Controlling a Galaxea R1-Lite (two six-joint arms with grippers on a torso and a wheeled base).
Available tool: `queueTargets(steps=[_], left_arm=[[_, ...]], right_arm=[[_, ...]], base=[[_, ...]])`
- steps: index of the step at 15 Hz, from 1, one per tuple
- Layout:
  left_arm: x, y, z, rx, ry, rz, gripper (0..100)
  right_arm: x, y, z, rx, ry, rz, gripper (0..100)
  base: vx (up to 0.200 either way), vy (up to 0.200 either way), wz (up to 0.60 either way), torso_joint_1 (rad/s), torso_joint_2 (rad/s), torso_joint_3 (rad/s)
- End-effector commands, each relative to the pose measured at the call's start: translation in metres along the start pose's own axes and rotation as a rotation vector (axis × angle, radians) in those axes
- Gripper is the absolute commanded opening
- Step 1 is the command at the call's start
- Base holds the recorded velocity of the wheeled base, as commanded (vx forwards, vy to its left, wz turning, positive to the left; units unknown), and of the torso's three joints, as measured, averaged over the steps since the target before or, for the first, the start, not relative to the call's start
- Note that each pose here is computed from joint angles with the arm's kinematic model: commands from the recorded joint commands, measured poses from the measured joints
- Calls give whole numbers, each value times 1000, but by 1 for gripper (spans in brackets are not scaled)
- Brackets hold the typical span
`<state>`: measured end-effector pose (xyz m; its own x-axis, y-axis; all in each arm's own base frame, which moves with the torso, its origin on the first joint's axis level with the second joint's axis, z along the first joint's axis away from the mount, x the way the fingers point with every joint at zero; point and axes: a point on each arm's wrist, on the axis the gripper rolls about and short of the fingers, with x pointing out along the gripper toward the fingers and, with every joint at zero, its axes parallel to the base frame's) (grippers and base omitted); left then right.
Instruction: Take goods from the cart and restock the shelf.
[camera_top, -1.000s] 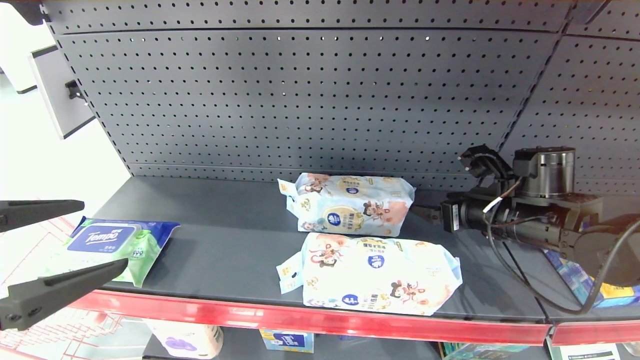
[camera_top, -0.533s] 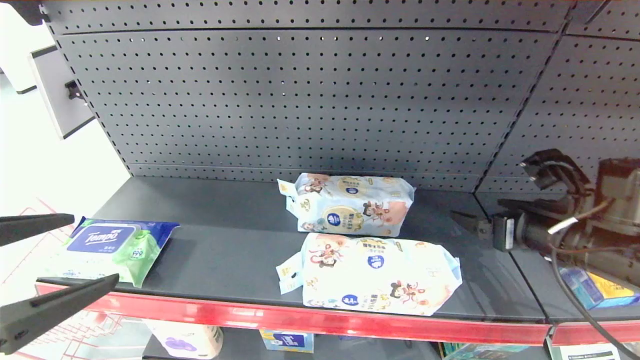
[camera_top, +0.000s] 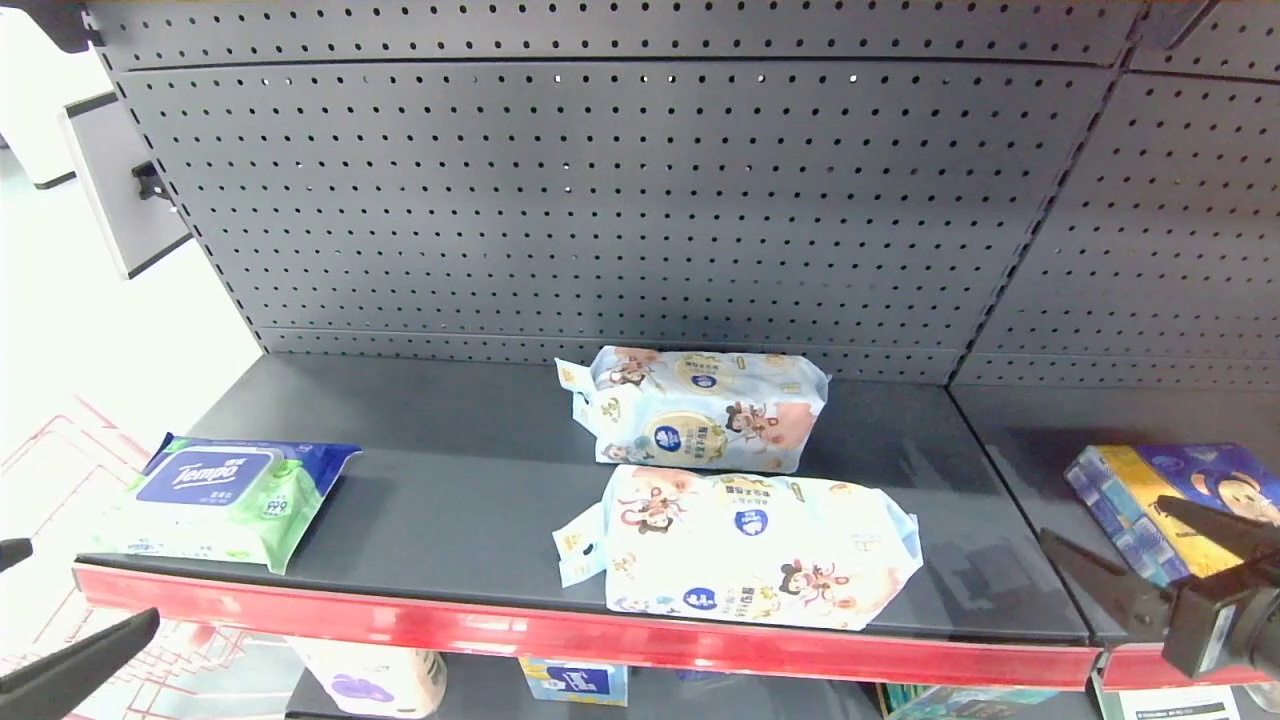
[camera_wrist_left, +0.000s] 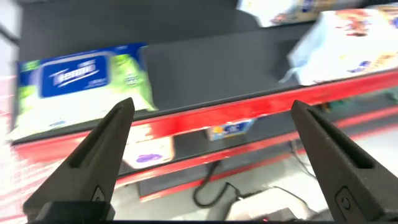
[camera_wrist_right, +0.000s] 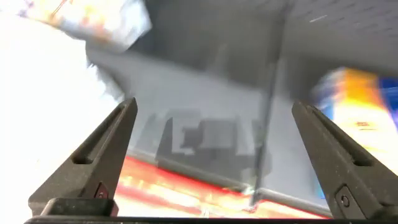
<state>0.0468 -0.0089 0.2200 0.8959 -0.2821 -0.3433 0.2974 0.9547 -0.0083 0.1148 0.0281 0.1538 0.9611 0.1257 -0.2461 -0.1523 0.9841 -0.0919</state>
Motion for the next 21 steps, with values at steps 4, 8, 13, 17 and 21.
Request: queueTargets(steps=[4,8,13,17,21], left_arm=[[-6,1,0,10,-20,108,100],[-4,2,0,15,-12,138,100],[-2,3,3,18,-15,162,100],[7,6,9,45,-9,165,100],[8,6,10,47,-24,164,100]], right_arm=[[11,-20,7,33,32,-237,100],[16,-25,-3,-35,128,-251,100],[21,-33,-7,-52,169,-295,100],[23,-33,-7,-48,174,-287,100],[26,-33,-5,-47,178,-285,100]], base=[[0,0,0,0,0,0],[0,0,0,0,0,0],[0,0,0,0,0,0],[0,0,-450,2,1,-1],[0,0,0,0,0,0]])
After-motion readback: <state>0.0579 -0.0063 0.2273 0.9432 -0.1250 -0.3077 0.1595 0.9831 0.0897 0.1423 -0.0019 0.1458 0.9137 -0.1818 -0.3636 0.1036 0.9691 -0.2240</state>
